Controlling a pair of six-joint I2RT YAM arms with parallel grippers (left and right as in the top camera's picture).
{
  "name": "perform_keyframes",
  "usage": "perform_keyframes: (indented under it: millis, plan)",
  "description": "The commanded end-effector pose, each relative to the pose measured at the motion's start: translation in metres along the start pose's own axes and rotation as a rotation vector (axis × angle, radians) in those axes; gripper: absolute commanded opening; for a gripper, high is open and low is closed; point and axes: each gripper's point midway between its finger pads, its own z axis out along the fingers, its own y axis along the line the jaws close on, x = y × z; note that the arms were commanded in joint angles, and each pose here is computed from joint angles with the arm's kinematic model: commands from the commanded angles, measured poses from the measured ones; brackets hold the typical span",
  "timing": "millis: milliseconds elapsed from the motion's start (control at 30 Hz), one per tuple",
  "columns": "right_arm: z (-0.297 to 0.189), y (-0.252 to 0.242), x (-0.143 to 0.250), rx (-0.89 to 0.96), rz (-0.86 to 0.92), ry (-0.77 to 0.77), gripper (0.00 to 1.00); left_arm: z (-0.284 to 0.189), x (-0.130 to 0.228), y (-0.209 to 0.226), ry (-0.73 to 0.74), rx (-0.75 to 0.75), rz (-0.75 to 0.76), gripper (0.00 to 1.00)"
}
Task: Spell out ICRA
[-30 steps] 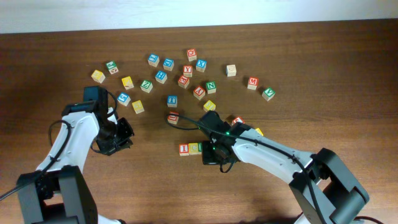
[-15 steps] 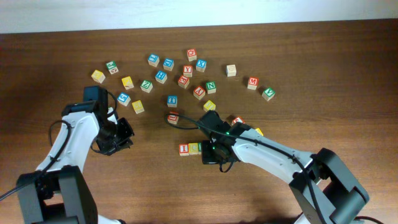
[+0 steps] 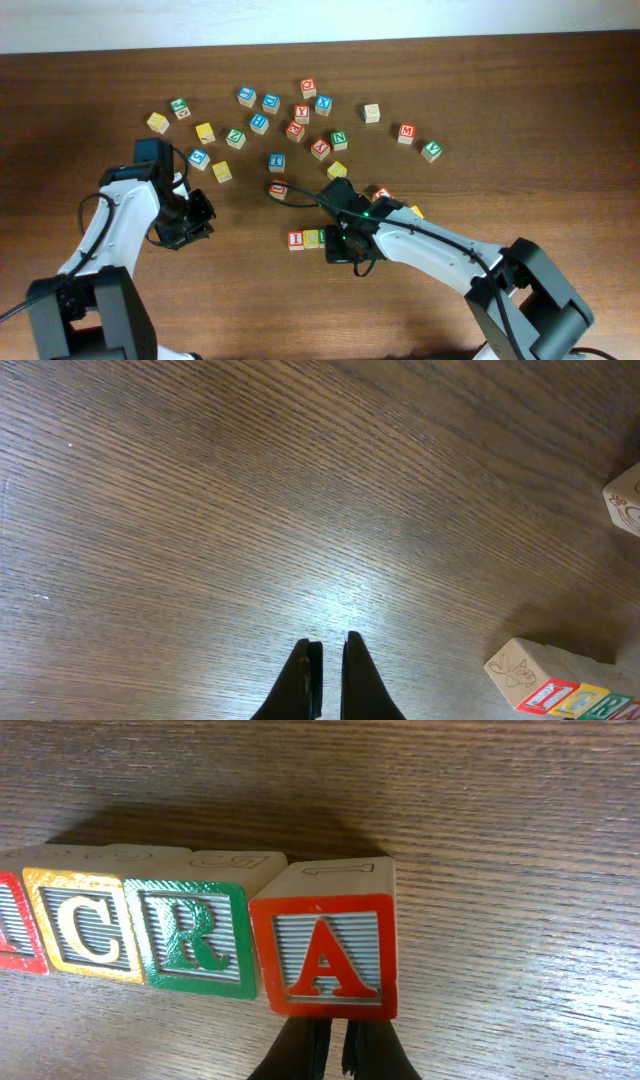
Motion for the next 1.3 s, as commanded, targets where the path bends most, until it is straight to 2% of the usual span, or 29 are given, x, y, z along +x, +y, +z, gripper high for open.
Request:
perform_keyframes:
  millis: [0,533,800,1067,1267]
  plan:
    - [0.005,-0.004,0.002,0.025,0.001,0.000,0.04,-0.005,-0.002,-0.003,-0.015,0.018,0.006,0.02]
    - [0.005,0.000,-0.001,0.006,-0.001,-0.008,0.04,-0.005,-0.003,-0.003,-0.017,0.019,0.007,0.02]
    - [-0.013,0.004,0.028,-0.029,0.002,0.166,0.04,-0.001,0.006,-0.020,-0.010,0.017,0.076,0.02]
    - [-0.041,-0.062,-0.021,0.005,0.141,0.137,0.04,0.010,0.027,-0.076,-0.040,0.045,0.275,0.04]
    - [-0.023,-0.058,-0.036,-0.011,0.141,0.106,0.04,0.025,0.049,-0.099,-0.008,0.037,0.360,0.00]
